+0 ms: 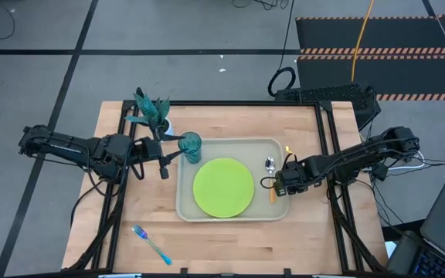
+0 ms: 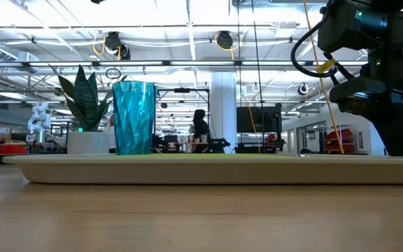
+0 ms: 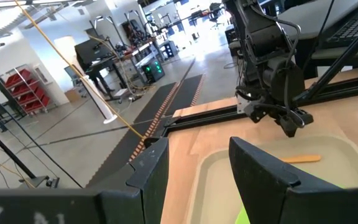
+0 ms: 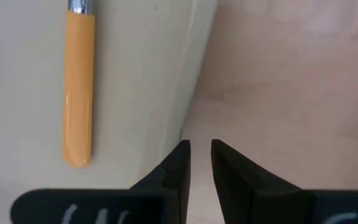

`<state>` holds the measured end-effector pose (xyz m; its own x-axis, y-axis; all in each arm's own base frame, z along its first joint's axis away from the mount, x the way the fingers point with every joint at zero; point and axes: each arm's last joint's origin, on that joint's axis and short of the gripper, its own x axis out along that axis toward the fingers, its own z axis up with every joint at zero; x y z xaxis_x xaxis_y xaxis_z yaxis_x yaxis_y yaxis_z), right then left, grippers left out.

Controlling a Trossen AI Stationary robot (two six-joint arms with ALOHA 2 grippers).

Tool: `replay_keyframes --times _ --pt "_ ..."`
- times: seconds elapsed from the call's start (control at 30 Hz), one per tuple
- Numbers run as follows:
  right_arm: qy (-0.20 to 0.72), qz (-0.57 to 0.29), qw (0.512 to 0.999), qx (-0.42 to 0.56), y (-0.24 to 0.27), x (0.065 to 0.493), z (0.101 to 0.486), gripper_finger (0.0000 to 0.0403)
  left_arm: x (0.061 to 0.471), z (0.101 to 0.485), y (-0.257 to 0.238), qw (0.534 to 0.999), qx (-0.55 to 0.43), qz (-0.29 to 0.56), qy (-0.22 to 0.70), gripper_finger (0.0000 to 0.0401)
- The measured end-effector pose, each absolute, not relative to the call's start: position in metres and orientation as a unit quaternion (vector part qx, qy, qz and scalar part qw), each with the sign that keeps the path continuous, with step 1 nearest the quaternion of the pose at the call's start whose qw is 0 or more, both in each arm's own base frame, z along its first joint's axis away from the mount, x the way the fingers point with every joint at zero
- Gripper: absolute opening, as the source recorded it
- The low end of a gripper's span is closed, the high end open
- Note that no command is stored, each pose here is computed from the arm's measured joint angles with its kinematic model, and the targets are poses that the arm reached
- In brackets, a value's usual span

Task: Pick and place plate/cup/fork/spoon on tray
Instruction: Adjust the white food tray, then put the fork to the right side of the green plate on the white food tray

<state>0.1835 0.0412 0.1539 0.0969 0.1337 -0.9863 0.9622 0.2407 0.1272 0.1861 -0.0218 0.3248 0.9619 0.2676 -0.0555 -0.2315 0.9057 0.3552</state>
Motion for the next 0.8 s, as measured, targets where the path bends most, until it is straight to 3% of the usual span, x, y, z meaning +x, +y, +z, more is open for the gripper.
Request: replay_keyframes --times 0.6,0.7,0.8 --pt "0.586 -0.379 0.561 0.445 0.038 0.17 0.16 0.0057 0.186 0.325 -0.022 0.975 0.175 0.128 0.051 0.0172" --pt "0.566 -0.395 0.583 0.429 0.034 0.162 0.168 0.0057 0.186 0.325 -0.022 0.975 0.175 0.128 0.051 0.0172" --pt "0.509 -0.417 0.641 0.396 0.028 0.157 0.178 0.0057 0.186 0.327 -0.022 0.976 0.171 0.13 0.041 0.0172"
